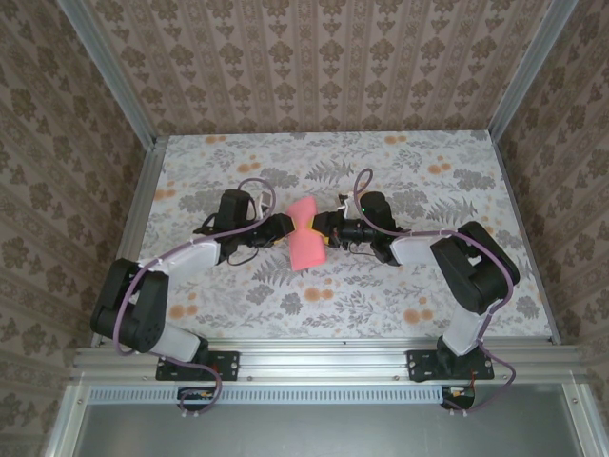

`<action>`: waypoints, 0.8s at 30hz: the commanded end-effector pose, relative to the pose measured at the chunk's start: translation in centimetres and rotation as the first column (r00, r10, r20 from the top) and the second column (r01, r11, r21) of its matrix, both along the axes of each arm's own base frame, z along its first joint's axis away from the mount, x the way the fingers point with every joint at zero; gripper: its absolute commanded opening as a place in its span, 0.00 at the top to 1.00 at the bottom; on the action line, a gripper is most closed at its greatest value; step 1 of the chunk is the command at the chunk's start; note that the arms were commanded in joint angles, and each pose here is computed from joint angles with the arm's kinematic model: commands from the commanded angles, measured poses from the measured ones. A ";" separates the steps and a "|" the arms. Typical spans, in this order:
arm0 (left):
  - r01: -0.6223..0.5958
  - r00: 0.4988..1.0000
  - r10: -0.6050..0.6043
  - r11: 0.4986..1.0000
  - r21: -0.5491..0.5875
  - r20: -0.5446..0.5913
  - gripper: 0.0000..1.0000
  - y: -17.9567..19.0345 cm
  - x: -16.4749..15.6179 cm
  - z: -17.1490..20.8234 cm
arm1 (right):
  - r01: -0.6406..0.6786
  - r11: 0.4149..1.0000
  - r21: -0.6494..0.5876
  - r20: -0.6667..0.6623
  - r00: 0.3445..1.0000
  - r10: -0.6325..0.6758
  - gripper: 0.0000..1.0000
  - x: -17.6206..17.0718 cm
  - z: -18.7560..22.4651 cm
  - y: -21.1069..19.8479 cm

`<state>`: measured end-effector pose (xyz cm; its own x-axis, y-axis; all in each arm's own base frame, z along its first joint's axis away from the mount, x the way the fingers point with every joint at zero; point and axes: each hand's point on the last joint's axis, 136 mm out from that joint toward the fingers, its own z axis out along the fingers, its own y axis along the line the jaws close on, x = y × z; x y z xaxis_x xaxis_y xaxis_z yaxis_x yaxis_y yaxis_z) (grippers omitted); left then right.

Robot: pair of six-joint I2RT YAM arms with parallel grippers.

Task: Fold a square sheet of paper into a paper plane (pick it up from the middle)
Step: First fold in half a square sheet of paper at the center of the table.

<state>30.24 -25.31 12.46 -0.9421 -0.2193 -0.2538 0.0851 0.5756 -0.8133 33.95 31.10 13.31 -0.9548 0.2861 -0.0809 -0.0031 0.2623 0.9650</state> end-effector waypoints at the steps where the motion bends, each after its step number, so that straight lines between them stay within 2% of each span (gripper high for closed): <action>1: 0.017 1.000 -0.017 1.000 -0.005 -0.001 0.61 -0.2 -0.4 -0.2 | -0.011 1.000 0.018 -0.004 1.000 0.011 0.65 -0.1 -0.2 -0.1; 5: 0.012 1.000 -0.012 1.000 0.011 0.003 0.61 0.0 -0.3 -0.5 | -0.010 1.000 0.014 -0.009 1.000 0.010 0.65 -0.1 -0.5 -0.1; 15: 0.015 1.000 -0.014 0.999 -0.049 0.024 0.57 -0.5 -0.3 1.2 | -0.010 1.000 0.023 -0.018 1.000 0.010 0.66 0.0 -0.9 0.0; 19: 0.015 1.000 -0.014 0.999 -0.052 0.028 0.61 -0.5 -0.3 1.4 | -0.012 0.999 0.032 -0.019 1.000 0.013 0.67 0.0 -0.8 0.0; 24: 0.040 0.999 -0.039 0.998 -0.056 0.023 0.71 -1.4 -1.0 1.1 | -0.011 1.000 0.025 -0.025 1.000 0.012 0.66 -0.1 -1.2 0.0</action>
<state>29.82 -26.30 12.91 -0.9440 -0.2099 -0.2547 0.1005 0.5521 -0.8277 34.25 31.09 12.58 -0.9542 0.2928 -0.0609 0.0154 0.2513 0.9678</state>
